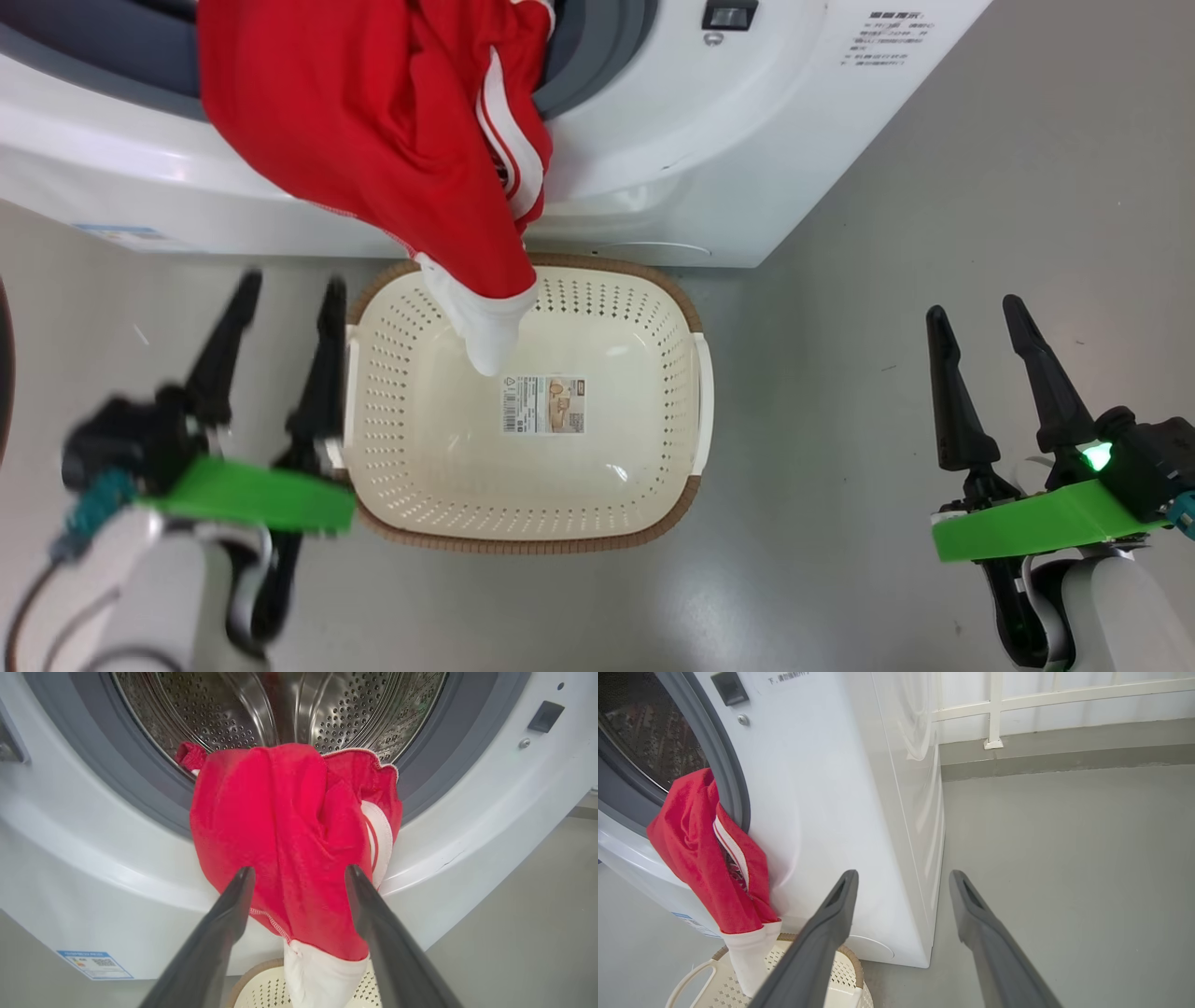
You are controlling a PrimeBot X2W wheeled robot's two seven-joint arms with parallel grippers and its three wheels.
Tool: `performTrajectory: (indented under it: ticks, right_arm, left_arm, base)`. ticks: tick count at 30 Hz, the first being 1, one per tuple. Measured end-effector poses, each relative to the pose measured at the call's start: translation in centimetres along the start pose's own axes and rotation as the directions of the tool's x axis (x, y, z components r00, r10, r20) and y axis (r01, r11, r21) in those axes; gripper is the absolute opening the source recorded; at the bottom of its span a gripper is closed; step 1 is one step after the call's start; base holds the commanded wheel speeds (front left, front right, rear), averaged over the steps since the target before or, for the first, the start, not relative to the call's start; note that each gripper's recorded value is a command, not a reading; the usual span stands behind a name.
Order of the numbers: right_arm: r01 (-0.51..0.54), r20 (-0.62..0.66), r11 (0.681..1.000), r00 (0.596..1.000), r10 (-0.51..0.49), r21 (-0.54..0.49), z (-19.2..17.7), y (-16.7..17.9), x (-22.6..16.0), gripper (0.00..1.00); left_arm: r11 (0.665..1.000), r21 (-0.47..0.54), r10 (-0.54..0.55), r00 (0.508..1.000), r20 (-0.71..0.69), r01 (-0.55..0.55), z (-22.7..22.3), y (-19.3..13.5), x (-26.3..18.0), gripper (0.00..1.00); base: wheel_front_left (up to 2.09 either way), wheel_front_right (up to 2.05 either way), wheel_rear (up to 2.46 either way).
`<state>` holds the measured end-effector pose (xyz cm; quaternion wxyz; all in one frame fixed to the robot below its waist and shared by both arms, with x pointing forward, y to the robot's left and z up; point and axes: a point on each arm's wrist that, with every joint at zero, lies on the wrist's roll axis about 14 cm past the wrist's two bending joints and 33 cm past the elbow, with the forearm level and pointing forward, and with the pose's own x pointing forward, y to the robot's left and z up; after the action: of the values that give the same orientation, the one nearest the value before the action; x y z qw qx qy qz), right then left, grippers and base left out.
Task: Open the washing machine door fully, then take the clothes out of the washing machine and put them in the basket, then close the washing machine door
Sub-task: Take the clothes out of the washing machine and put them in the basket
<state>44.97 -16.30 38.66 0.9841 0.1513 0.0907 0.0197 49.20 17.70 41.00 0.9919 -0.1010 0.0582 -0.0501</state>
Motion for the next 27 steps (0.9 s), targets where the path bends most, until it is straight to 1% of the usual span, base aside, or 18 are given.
performTrajectory:
  ticks: [4,11,17,21,26,27]
  right_arm:
    - [0.002,-0.007,1.000,1.000,-0.002,0.001,-0.3,-0.1,0.0,1.00]
    - [0.008,-0.021,1.000,1.000,-0.008,0.003,-0.9,-0.3,0.2,1.00]
    - [0.013,-0.036,1.000,0.999,-0.013,0.005,-1.5,-0.6,0.3,1.00]
    - [0.019,-0.043,1.000,0.999,-0.019,0.010,-1.8,-0.8,0.3,1.00]
    - [0.022,-0.034,1.000,0.999,-0.022,0.006,-1.6,-1.0,0.7,1.00]
    - [0.022,-0.034,1.000,0.999,-0.022,0.006,-1.6,-1.0,0.7,1.00]
  left_arm:
    - [0.999,0.018,-0.040,0.999,0.031,0.039,1.5,-0.6,2.8,1.00]
    - [0.994,0.050,-0.094,0.996,0.002,0.093,3.7,-2.0,8.0,1.00]
    - [0.990,0.071,-0.116,0.988,-0.102,0.124,3.7,-2.9,11.4,1.00]
    - [0.989,0.084,-0.107,0.981,-0.162,0.122,3.4,-2.9,13.2,1.00]
    - [0.989,0.089,-0.093,0.964,-0.250,0.119,2.0,-2.9,14.7,1.00]
    - [0.989,0.089,-0.093,0.964,-0.250,0.119,2.0,-2.9,14.7,1.00]
  base:
    - [0.00,0.00,0.00]
    - [0.00,0.00,0.00]
    - [0.00,0.00,0.00]
    - [0.00,0.00,0.00]
    - [0.00,0.00,0.00]
    - [0.00,0.00,0.00]
